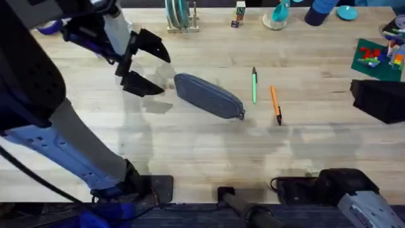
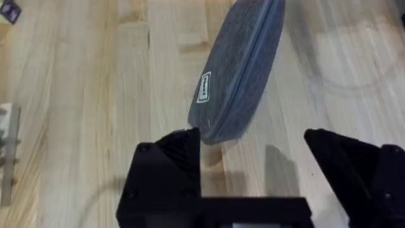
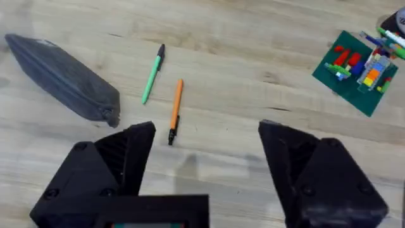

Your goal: Unzip the bag, pick up the pens from the table one at a time and place them inside, then zip the bag closed.

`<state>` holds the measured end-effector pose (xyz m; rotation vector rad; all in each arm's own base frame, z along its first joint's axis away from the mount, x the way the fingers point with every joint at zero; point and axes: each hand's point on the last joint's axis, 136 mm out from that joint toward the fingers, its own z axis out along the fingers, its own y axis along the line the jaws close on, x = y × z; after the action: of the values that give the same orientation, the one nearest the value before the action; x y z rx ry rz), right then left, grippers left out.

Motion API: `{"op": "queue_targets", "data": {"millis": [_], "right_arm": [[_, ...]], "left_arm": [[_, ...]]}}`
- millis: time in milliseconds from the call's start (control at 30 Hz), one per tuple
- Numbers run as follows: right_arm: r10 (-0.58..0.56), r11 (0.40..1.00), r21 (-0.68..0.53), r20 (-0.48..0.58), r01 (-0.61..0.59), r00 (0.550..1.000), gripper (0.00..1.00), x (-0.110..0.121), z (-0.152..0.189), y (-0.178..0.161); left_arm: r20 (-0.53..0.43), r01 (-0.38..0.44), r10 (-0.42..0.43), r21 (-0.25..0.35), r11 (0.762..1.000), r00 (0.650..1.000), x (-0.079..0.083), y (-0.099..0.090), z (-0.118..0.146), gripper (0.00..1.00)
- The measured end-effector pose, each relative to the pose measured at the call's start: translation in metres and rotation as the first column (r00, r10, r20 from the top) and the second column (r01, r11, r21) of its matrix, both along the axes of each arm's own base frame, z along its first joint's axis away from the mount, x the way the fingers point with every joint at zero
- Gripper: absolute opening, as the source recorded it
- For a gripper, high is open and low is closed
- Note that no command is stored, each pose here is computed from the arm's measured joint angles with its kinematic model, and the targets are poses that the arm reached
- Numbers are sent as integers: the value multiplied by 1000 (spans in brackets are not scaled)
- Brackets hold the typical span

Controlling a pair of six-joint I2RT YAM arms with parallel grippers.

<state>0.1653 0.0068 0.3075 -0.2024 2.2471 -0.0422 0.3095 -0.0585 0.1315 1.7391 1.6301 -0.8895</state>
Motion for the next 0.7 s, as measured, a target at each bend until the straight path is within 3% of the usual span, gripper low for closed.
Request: {"op": "queue_targets", "data": {"millis": [233,700], "right_arm": [[0,1000,0,0,0,1000,996,0,0,0],[2,1000,-3,0,-2,1000,995,0,0,0]], "left_arm": [[-11,53,-53,-7,999,999,2,-16,-12,993],[-71,32,-37,-68,997,997,10,-22,-38,993]]}}
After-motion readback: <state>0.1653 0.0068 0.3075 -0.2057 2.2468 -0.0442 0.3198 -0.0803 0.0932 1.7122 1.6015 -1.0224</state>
